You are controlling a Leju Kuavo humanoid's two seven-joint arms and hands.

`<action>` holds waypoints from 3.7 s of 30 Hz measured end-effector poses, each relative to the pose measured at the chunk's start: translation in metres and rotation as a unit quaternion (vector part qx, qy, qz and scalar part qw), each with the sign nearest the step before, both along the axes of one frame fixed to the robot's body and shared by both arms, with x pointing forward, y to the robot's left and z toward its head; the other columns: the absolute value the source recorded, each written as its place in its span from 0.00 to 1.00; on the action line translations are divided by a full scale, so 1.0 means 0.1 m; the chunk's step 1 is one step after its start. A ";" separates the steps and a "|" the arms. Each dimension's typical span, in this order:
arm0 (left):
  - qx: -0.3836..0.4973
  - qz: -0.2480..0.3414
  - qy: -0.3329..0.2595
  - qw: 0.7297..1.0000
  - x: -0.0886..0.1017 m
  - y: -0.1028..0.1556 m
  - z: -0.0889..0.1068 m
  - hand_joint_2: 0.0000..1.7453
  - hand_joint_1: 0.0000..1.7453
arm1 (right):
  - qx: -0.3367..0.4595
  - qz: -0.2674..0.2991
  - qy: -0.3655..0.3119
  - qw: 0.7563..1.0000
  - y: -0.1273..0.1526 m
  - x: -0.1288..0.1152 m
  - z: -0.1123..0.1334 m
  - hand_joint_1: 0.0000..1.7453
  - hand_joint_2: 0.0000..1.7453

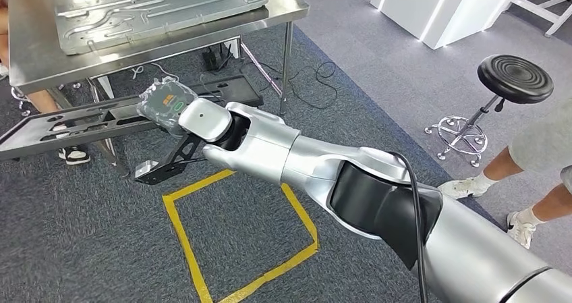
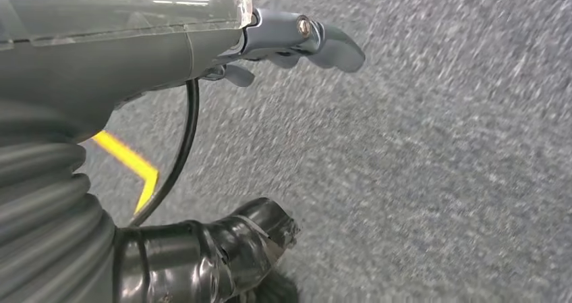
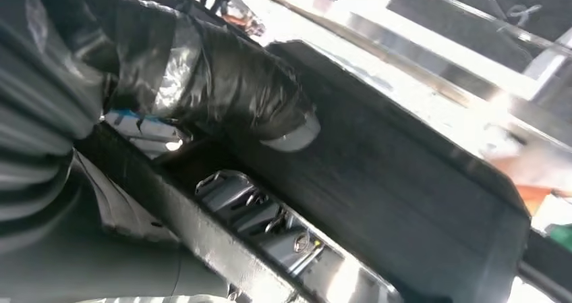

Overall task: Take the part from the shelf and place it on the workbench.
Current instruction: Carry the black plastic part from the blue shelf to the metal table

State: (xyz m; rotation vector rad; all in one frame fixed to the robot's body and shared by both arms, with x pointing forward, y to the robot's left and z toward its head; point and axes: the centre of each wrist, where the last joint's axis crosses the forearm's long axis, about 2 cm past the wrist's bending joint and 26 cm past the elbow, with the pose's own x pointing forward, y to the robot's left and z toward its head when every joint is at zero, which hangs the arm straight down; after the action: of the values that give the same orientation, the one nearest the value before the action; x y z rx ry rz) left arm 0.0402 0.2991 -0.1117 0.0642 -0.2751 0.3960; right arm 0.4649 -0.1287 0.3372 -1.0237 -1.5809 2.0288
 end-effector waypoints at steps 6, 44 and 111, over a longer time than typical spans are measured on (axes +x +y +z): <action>0.005 0.001 0.001 1.000 -0.01 0.06 0.00 1.00 0.00 | -0.001 0.000 0.006 1.000 0.02 -0.01 -0.05 1.00 1.00; 0.013 -0.001 0.006 1.000 -0.02 0.17 0.00 1.00 0.00 | 0.001 0.006 0.013 1.000 0.17 -0.06 -0.09 1.00 1.00; 0.014 -0.008 0.011 1.000 -0.03 0.21 0.00 1.00 0.00 | -0.008 0.002 0.018 1.000 0.31 -0.03 0.01 1.00 1.00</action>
State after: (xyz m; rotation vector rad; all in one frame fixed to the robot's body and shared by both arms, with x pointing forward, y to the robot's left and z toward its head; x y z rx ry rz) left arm 0.0375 0.3205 -0.1113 0.0944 -0.2600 0.3761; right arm 0.4615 -0.0978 0.3382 -0.9860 -1.5511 2.0544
